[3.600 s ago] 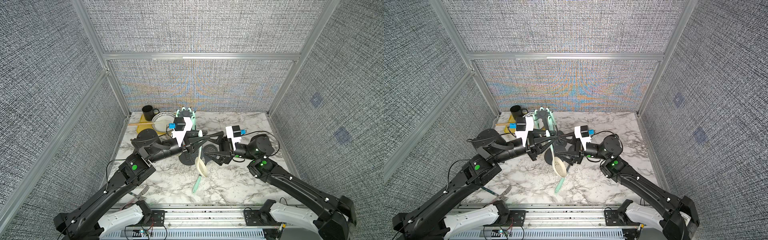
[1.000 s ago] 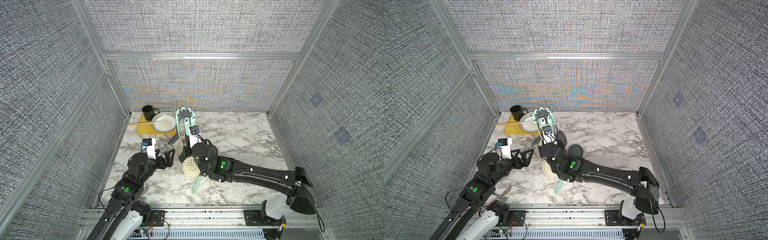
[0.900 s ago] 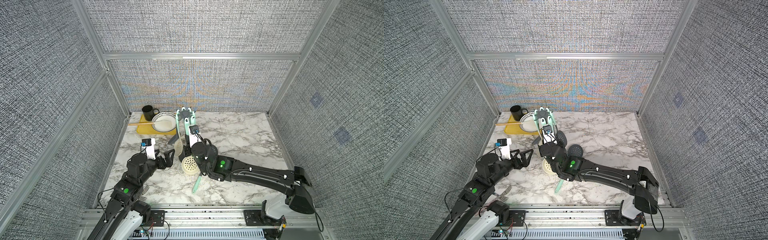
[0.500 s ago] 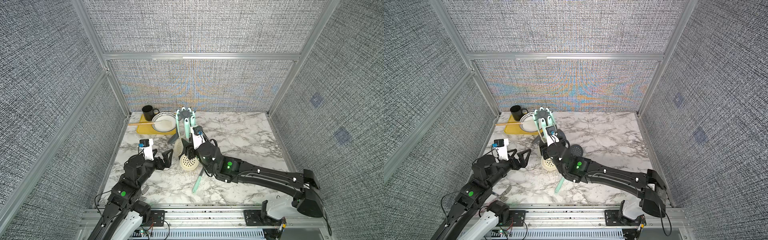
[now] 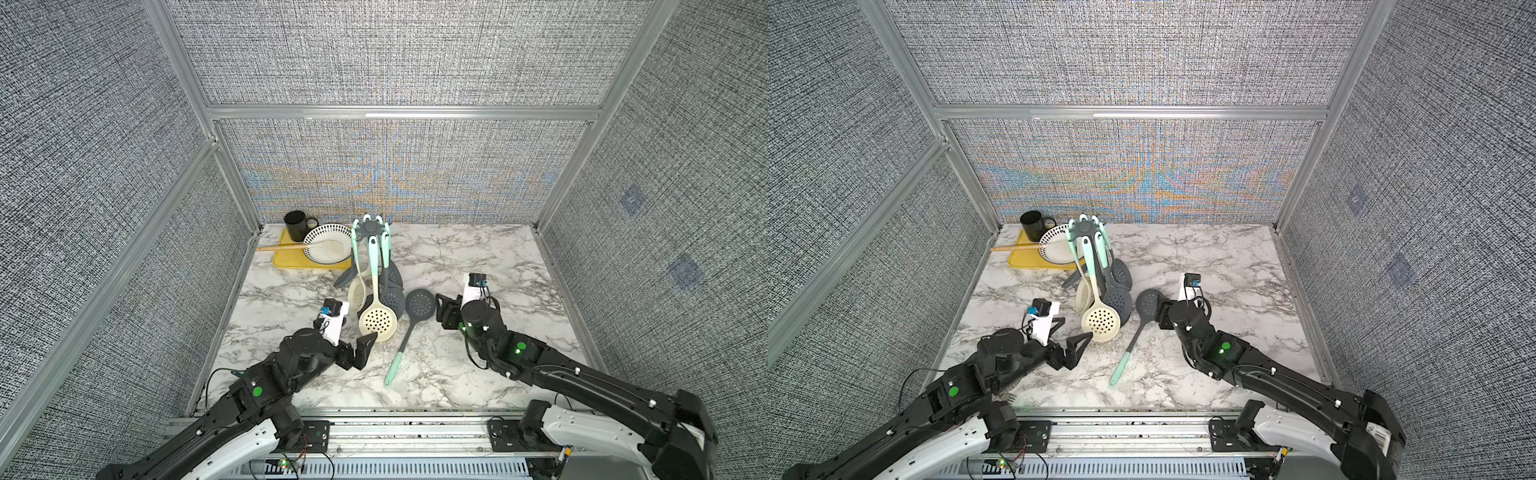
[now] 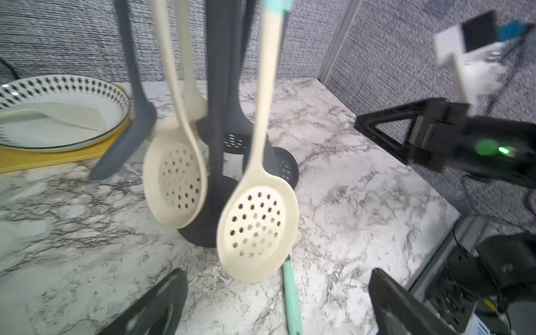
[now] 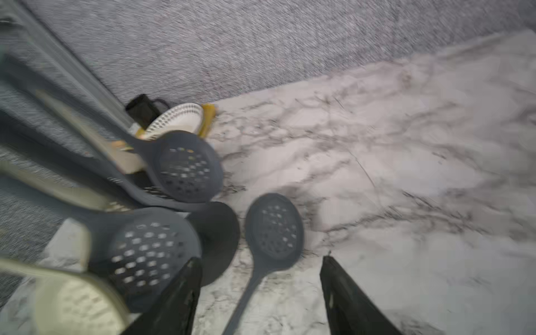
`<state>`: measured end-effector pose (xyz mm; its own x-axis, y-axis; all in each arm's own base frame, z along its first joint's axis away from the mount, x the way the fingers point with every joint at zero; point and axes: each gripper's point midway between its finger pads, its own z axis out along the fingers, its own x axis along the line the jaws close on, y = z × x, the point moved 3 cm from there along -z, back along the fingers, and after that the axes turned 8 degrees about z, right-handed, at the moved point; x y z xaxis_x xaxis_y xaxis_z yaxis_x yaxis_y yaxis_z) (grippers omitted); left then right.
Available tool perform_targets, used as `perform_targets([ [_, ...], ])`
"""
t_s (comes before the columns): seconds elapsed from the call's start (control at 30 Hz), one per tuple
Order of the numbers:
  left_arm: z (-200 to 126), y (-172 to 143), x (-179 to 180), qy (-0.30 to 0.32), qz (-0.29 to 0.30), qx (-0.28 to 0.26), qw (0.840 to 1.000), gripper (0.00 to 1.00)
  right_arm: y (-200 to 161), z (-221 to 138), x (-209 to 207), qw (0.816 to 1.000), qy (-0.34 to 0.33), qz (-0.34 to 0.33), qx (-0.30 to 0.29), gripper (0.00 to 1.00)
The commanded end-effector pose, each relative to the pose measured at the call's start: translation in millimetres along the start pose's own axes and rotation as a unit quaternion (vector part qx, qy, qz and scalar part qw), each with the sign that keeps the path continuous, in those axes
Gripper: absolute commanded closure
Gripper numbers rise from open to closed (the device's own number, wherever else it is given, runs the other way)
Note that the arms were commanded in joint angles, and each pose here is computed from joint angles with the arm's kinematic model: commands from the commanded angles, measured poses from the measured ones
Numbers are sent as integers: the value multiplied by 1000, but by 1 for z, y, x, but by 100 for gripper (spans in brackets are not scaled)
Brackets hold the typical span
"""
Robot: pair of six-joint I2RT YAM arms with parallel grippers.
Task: Hang the skimmer on the kitchen utensil rack
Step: Pick up the skimmer from the center of the board.
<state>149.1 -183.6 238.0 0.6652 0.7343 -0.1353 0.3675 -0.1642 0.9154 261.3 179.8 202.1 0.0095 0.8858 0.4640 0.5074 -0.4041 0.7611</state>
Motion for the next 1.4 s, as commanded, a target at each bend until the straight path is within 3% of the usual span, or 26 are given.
perform_targets([
  [0.0,0,5,-7,20,23,-33,999,2,-35,17,-14,993,-9,62,100,31],
  [0.2,2,3,-13,12,24,-35,999,5,-53,66,-27,982,-18,-3,188,30],
  [0.3,1,5,-16,1,26,-37,999,8,-44,89,-28,972,49,-43,225,31],
  [0.43,2,5,-19,-7,25,-38,999,8,-34,113,-10,944,161,-87,274,26],
  [0.53,3,7,-21,-10,21,-40,999,8,-31,132,-6,928,185,-107,305,26],
  [0.77,2,12,-22,-10,19,-39,999,9,-12,166,-25,917,169,-152,327,36],
  [1.0,3,10,-21,-5,13,-37,999,12,-31,172,-21,874,225,-161,400,38],
  [1.37,5,11,-19,1,3,-36,999,13,-50,178,-26,857,231,-153,435,62],
])
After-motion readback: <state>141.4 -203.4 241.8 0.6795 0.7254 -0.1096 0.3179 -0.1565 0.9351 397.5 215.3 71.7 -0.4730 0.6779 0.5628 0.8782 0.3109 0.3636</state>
